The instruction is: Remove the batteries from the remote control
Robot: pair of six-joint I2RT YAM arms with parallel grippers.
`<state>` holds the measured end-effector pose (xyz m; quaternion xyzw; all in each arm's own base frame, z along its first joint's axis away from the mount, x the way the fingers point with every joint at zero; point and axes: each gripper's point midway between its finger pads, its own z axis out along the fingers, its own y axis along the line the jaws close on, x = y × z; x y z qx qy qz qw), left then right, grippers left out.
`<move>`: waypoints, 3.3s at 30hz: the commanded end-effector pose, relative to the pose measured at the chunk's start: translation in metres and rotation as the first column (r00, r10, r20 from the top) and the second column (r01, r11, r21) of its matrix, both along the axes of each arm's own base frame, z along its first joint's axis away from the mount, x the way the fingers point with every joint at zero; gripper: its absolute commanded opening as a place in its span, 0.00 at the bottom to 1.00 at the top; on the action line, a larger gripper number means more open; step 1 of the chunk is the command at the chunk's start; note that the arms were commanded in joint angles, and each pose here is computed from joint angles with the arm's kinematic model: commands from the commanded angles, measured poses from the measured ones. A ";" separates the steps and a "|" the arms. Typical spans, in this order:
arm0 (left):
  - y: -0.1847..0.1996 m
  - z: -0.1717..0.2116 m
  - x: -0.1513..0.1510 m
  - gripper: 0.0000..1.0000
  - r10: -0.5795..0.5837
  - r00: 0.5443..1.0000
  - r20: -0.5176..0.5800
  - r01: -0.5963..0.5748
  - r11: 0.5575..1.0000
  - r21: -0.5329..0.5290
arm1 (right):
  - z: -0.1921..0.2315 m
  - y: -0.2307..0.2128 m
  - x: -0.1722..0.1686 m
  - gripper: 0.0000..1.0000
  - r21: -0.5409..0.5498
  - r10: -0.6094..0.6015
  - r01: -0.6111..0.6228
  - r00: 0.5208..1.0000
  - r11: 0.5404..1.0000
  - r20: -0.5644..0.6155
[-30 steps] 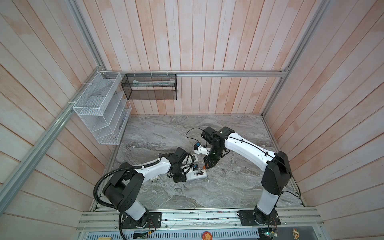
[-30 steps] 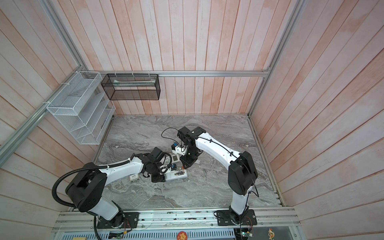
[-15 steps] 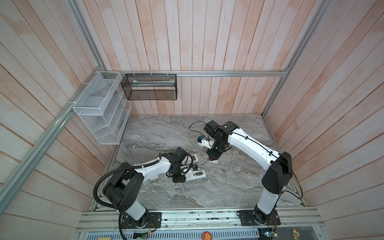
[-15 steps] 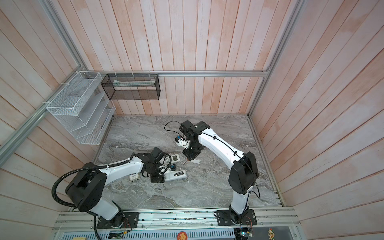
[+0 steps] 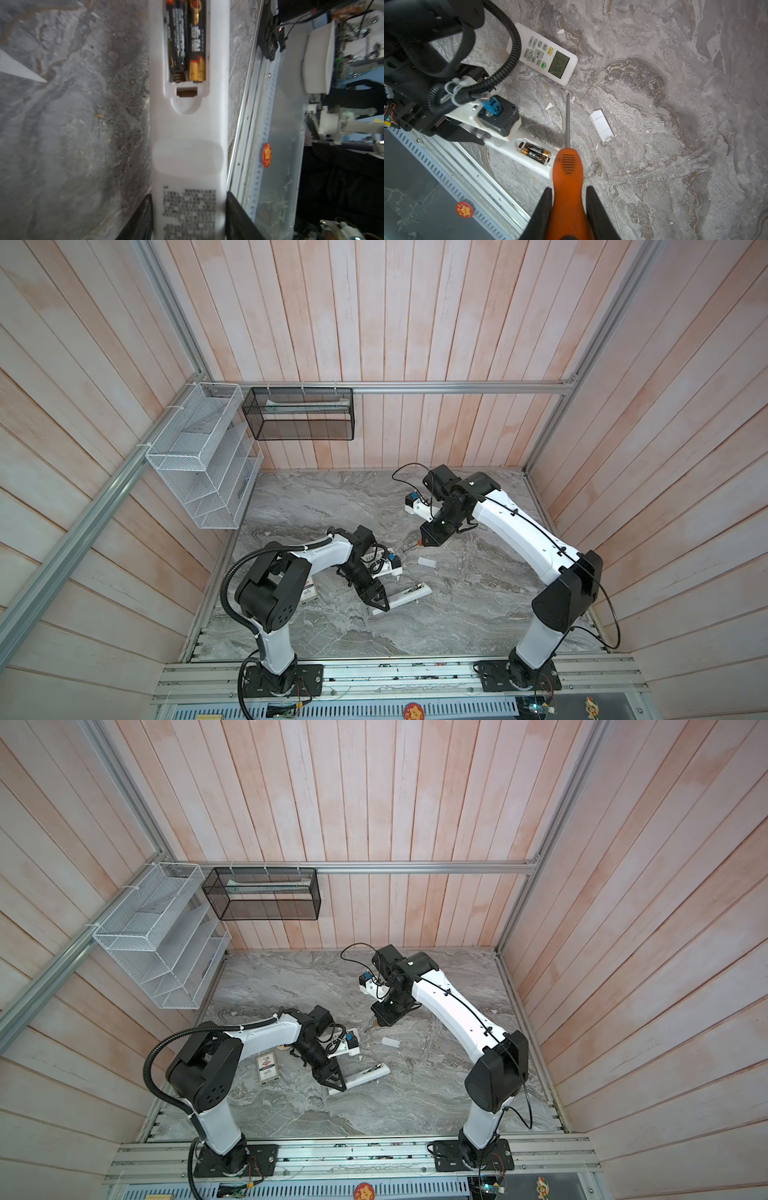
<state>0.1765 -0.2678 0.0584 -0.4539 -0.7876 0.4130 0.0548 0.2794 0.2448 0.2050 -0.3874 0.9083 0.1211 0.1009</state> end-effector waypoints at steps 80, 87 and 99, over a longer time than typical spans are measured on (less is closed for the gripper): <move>0.021 0.003 0.026 0.00 -0.379 0.414 0.828 0.303 0.915 0.268 | 0.010 -0.046 -0.067 0.00 0.143 0.577 -0.668 0.716 0.731 0.394; 0.035 -0.009 0.008 0.00 -0.428 0.383 0.818 0.348 0.888 0.301 | -0.010 -0.034 -0.075 0.00 0.133 0.684 -0.762 0.633 0.634 0.363; 0.057 -0.022 0.006 0.00 -0.472 0.454 0.756 0.300 0.879 0.369 | -0.017 -0.012 -0.112 0.00 0.162 0.664 -0.683 0.730 0.712 0.160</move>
